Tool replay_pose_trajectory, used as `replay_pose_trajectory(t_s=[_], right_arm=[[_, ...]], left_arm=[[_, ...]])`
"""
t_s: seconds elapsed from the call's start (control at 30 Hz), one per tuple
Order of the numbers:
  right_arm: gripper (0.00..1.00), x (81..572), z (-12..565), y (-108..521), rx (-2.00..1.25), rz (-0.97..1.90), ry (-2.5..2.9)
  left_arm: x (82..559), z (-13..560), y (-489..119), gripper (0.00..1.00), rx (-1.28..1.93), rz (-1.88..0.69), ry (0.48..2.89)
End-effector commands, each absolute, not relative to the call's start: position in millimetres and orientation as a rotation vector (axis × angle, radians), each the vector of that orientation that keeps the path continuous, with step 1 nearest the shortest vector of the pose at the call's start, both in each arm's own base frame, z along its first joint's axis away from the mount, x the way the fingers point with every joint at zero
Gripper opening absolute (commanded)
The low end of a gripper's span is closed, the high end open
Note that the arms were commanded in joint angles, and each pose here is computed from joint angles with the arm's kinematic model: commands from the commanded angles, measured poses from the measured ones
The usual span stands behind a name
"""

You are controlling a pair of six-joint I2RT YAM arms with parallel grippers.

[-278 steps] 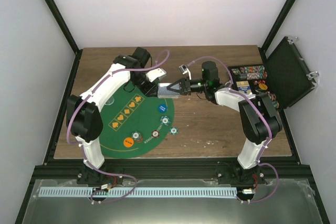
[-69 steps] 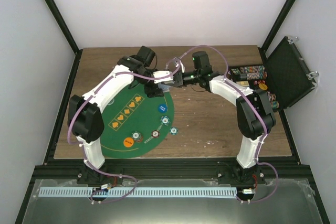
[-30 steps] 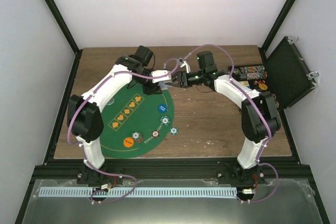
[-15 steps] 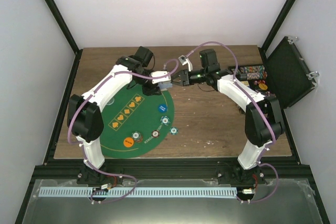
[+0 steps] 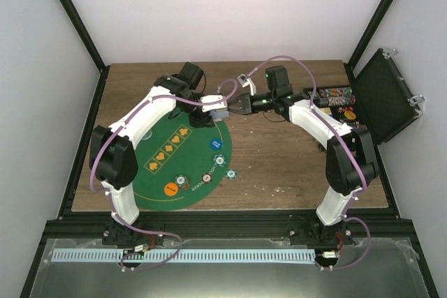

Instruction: Distribute texas hold em gaming equipment

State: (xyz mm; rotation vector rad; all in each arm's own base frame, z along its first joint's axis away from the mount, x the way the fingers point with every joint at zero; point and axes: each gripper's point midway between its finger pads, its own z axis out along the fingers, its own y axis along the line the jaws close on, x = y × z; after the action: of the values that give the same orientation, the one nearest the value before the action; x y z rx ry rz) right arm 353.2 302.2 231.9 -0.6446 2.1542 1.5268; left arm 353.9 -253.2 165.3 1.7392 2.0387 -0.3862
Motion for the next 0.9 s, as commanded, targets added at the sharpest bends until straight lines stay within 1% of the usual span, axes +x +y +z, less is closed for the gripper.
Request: replay_pose_trajectory(t_s=[0.0, 0.33, 0.43, 0.63, 0.87], right_arm=[[0.01, 350.1, 244.0, 297.5, -0.659, 1.494, 2.129], [0.02, 354.0, 247.8, 285.1, -0.640, 1.450, 2.132], [0.06, 353.0, 246.8, 285.4, -0.643, 1.458, 2.134], [0.08, 350.1, 242.9, 288.2, -0.647, 1.509, 2.133], [0.15, 347.3, 238.6, 296.9, -0.665, 1.540, 2.130]], left_arm=[[352.4, 161.0, -248.3, 0.49, 1.733, -0.404, 2.056], [352.4, 159.9, -241.9, 0.49, 1.715, -0.409, 2.072], [352.9, 160.2, -241.6, 0.49, 1.711, -0.410, 2.071], [353.4, 163.7, -244.5, 0.49, 1.704, -0.427, 2.061], [353.9, 167.3, -248.6, 0.50, 1.694, -0.456, 2.054]])
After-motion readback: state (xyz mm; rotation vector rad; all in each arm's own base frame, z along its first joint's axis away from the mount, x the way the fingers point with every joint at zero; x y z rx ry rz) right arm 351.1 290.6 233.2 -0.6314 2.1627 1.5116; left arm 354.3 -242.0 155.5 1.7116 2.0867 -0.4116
